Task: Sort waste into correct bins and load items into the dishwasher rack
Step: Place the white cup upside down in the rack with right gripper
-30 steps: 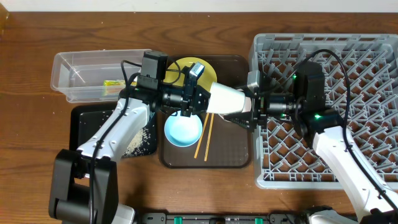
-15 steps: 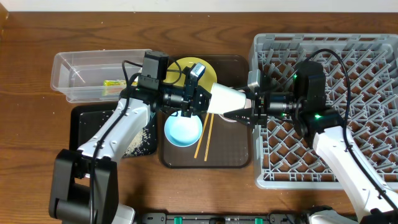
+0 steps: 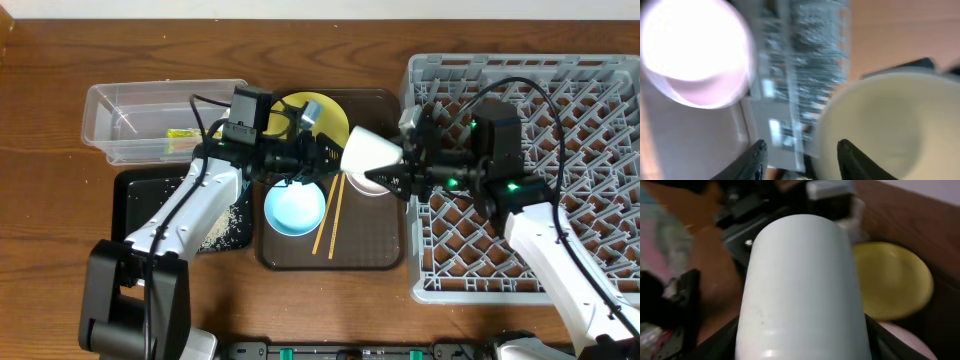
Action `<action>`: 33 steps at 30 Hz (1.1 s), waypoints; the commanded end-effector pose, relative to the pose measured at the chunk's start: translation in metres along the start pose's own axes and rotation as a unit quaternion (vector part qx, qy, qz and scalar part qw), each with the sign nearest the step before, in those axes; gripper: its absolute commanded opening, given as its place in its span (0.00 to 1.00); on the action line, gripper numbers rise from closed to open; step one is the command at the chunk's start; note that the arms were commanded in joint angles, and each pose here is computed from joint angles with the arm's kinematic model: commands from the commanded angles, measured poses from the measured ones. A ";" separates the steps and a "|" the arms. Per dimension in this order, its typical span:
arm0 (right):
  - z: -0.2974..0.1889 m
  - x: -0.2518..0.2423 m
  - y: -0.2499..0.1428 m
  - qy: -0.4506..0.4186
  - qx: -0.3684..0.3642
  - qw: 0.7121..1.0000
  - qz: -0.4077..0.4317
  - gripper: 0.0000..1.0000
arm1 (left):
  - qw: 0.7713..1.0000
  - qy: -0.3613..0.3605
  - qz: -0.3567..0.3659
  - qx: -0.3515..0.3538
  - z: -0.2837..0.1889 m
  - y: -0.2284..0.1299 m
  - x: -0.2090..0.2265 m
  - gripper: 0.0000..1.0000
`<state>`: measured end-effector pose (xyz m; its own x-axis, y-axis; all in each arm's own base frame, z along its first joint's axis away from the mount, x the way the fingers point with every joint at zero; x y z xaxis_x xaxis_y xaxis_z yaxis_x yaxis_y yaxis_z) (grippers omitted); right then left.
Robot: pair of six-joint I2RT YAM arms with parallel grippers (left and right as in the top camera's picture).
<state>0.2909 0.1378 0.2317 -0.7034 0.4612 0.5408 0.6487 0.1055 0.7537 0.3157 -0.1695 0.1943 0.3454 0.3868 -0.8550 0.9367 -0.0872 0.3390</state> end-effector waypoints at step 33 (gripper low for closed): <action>-0.219 -0.049 -0.047 -0.580 0.032 0.676 0.455 0.01 | 0.873 0.476 0.070 -0.081 -0.122 -0.035 -0.008 0.51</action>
<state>0.2294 -0.0709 0.2528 0.5969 0.7879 0.1512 0.7446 -0.6142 0.2612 0.2724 -0.0599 0.2335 0.1849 0.9731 -0.1376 0.8493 -0.0878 0.5205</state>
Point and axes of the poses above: each gripper's point midway between its finger pads, its own z axis out along the fingers, its own x axis along the line the jaws close on, y = z × x, the point moved 8 cm from there along -z, back along the fingers, and after that the axes turned 15 degrees about z, right-handed, at the moved point
